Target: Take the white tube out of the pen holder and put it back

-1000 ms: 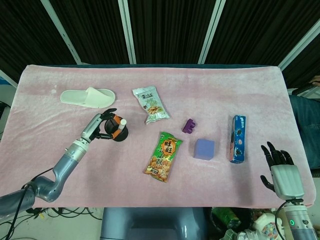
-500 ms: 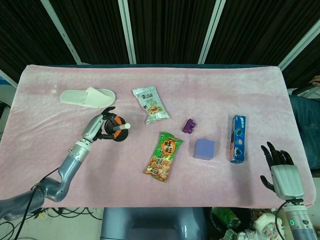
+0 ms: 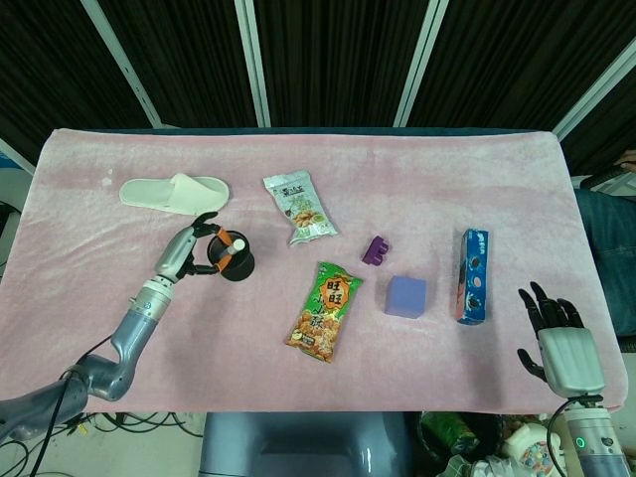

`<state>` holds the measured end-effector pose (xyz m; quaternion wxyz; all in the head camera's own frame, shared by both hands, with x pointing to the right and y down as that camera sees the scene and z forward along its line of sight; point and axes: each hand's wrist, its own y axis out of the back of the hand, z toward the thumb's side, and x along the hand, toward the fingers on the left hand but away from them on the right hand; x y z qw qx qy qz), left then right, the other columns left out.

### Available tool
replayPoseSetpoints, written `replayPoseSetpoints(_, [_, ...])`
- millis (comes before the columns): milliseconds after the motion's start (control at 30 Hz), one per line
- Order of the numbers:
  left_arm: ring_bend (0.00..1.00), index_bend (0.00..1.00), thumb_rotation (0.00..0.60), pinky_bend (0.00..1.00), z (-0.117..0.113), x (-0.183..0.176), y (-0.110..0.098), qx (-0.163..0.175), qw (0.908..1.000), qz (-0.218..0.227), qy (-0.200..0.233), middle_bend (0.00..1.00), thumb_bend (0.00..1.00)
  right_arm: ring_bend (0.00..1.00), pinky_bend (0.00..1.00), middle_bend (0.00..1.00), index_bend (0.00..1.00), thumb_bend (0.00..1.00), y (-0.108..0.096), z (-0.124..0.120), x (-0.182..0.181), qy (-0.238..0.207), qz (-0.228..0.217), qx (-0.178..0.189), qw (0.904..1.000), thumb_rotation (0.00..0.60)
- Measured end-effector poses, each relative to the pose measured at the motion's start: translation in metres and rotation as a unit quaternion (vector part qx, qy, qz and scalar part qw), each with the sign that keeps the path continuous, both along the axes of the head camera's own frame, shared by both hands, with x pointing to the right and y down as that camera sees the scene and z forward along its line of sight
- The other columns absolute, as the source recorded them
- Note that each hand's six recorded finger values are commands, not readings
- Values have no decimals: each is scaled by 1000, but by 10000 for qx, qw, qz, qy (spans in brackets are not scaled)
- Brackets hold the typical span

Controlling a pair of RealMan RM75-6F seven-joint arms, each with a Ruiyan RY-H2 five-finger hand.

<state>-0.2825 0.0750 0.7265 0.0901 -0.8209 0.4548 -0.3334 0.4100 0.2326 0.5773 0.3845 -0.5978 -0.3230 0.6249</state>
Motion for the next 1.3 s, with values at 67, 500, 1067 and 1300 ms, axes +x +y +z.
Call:
replayPoseSetpoints(67, [73, 695, 600, 195, 1, -1, 1, -22, 10000, -3, 0, 463, 480, 181, 158, 32, 14, 157, 0, 0, 0, -2, 0, -2, 10000, 600])
replayPoseSetpoints(500, [63, 684, 600, 182, 4, -6, 0, -131, 9999, -28, -56, 449, 478, 181, 158, 32, 14, 158, 0, 0, 0, -1, 2, -3, 10000, 600])
replayPoseSetpoints(1067, [28, 427, 600, 144, 0, -6, 0, -130, 9997, 162, -162, 357, 346, 181, 158, 32, 14, 157, 0, 0, -1, 1, -1, 2, 10000, 600])
replayPoseSetpoints(1300, [19, 388, 600, 134, -8, -3, -1, -64, 9995, 260, -159, 329, 335, 181, 158, 32, 14, 158, 0, 0, -1, 1, 0, 6, 10000, 600])
